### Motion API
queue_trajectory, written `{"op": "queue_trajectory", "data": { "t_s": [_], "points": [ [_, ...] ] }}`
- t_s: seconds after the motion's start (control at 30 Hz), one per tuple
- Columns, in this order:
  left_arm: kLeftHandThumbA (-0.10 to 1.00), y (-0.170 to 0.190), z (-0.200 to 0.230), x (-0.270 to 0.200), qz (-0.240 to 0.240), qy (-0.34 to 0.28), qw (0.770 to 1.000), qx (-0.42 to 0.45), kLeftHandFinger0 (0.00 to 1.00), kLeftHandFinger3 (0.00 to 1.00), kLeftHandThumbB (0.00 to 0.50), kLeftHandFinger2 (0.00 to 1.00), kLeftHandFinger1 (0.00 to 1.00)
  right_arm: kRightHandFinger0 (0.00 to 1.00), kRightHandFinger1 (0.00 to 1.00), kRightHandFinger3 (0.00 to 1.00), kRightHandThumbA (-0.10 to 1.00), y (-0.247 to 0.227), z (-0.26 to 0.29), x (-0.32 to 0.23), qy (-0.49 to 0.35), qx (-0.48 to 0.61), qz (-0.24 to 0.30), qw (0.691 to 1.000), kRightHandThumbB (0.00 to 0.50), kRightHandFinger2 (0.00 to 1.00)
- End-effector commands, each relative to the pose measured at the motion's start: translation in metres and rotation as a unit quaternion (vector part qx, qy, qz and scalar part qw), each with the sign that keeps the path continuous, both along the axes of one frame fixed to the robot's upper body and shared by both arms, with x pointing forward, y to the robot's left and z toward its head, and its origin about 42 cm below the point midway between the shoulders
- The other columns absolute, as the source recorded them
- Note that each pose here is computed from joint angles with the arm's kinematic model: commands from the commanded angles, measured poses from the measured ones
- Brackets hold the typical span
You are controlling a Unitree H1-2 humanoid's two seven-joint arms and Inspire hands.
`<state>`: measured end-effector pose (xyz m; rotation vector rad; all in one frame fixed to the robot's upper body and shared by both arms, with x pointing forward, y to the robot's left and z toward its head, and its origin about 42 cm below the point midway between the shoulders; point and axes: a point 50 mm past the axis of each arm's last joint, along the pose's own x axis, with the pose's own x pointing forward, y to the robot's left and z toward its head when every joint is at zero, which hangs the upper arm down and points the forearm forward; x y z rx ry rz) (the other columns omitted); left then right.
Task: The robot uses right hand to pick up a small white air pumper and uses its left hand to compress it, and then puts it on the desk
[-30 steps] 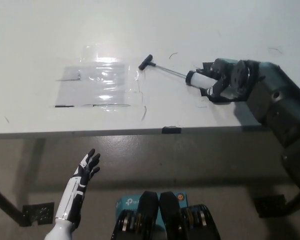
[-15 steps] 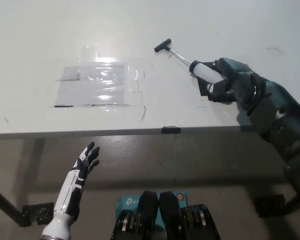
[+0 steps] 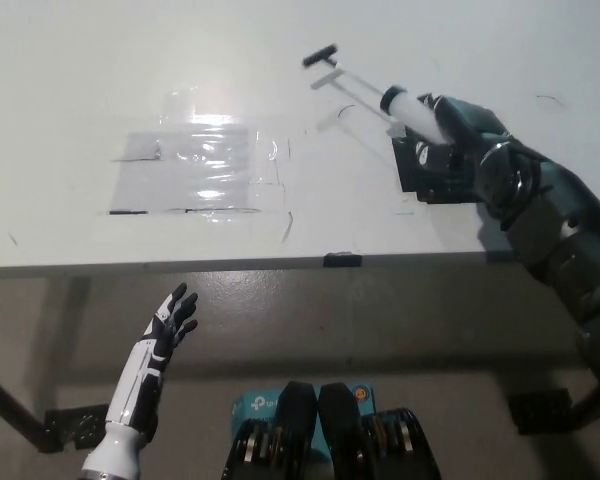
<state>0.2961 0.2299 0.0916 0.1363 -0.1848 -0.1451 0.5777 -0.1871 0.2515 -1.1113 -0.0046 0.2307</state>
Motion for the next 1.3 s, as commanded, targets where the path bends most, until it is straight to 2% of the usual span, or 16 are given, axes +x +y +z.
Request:
{"op": "queue_trajectory", "data": {
  "t_s": [0.0,0.13,0.17,0.27,0.33,0.37,0.4,0.47,0.53,0.63,0.67,0.7,0.77,0.8,0.97,1.27],
  "points": [
    [1.0,0.003,0.014,0.005,-0.006,-0.024,1.0,-0.001,1.0,1.0,0.025,1.0,1.0,0.08,0.55,0.87,-0.1,-0.006,0.05,0.01,-0.088,0.028,0.021,0.996,0.141,0.83],
    [1.0,0.002,0.014,0.006,-0.009,-0.025,1.0,0.0,1.0,1.0,0.014,1.0,1.0,0.07,0.54,0.92,-0.1,-0.016,0.056,0.004,-0.105,0.032,0.035,0.993,0.124,0.83],
    [1.0,0.002,0.014,0.006,-0.008,-0.026,1.0,-0.001,1.0,1.0,0.012,1.0,1.0,0.05,0.49,0.92,-0.1,-0.017,0.058,-0.001,-0.117,0.035,0.051,0.991,0.126,0.8],
    [1.0,0.003,0.017,0.005,-0.003,-0.027,1.0,-0.006,1.0,1.0,0.049,1.0,1.0,0.03,0.44,0.88,-0.1,-0.018,0.061,-0.02,-0.129,0.024,0.086,0.988,0.112,0.77],
    [1.0,0.003,0.021,0.004,0.004,-0.034,0.999,-0.015,1.0,1.0,0.036,1.0,1.0,0.01,0.4,0.82,-0.1,-0.019,0.062,-0.033,-0.132,0.022,0.112,0.985,0.117,0.71],
    [1.0,0.004,0.025,0.005,0.004,-0.045,0.999,-0.021,1.0,1.0,0.012,1.0,1.0,0.0,0.33,0.73,-0.1,-0.019,0.061,-0.048,-0.139,0.013,0.136,0.981,0.108,0.61],
    [1.0,0.004,0.028,0.005,0.003,-0.054,0.998,-0.022,1.0,1.0,0.006,1.0,1.0,0.0,0.3,0.69,-0.1,-0.018,0.061,-0.056,-0.141,0.008,0.145,0.979,0.109,0.58],
    [1.0,0.006,0.036,0.005,0.007,-0.067,0.997,-0.033,1.0,1.0,0.011,1.0,1.0,0.0,0.32,0.72,-0.1,-0.016,0.058,-0.081,-0.151,-0.002,0.174,0.973,0.11,0.61],
    [1.0,0.006,0.041,0.005,0.003,-0.075,0.996,-0.038,1.0,1.0,0.022,1.0,1.0,0.0,0.32,0.69,-0.1,-0.014,0.057,-0.1,-0.162,-0.004,0.194,0.968,0.133,0.59],
    [1.0,0.004,0.053,0.006,-0.001,-0.092,0.994,-0.057,1.0,1.0,0.037,1.0,1.0,0.02,0.36,0.69,-0.1,-0.009,0.053,-0.138,-0.17,-0.001,0.226,0.959,0.146,0.65],
    [1.0,0.002,0.055,0.005,0.0,-0.096,0.994,-0.061,1.0,1.0,0.058,1.0,1.0,0.03,0.4,0.72,-0.1,-0.008,0.048,-0.149,-0.17,0.0,0.235,0.957,0.149,0.71],
    [1.0,0.002,0.055,0.002,0.0,-0.095,0.994,-0.061,1.0,1.0,0.112,1.0,1.0,0.05,0.46,0.77,-0.1,-0.006,0.044,-0.16,-0.162,0.001,0.239,0.957,0.15,0.76],
    [1.0,0.001,0.061,-0.004,0.003,-0.09,0.994,-0.064,1.0,1.0,0.229,1.0,1.0,0.06,0.47,0.77,-0.1,-0.003,0.037,-0.184,-0.156,0.006,0.264,0.952,0.164,0.78],
    [1.0,0.002,0.063,-0.006,0.004,-0.091,0.994,-0.067,1.0,1.0,0.249,1.0,1.0,0.06,0.47,0.77,-0.1,-0.001,0.034,-0.192,-0.159,0.006,0.273,0.949,0.181,0.78],
    [1.0,0.003,0.074,0.0,0.013,-0.111,0.991,-0.072,1.0,1.0,0.265,1.0,1.0,0.06,0.47,0.73,-0.1,0.0,0.032,-0.222,-0.157,0.009,0.301,0.94,0.191,0.76],
    [1.0,0.007,0.076,0.014,0.031,-0.114,0.99,-0.07,1.0,1.0,0.283,1.0,1.0,0.09,0.49,0.79,-0.1,0.008,0.028,-0.263,-0.143,-0.001,0.336,0.931,0.196,0.78]
  ]
}}
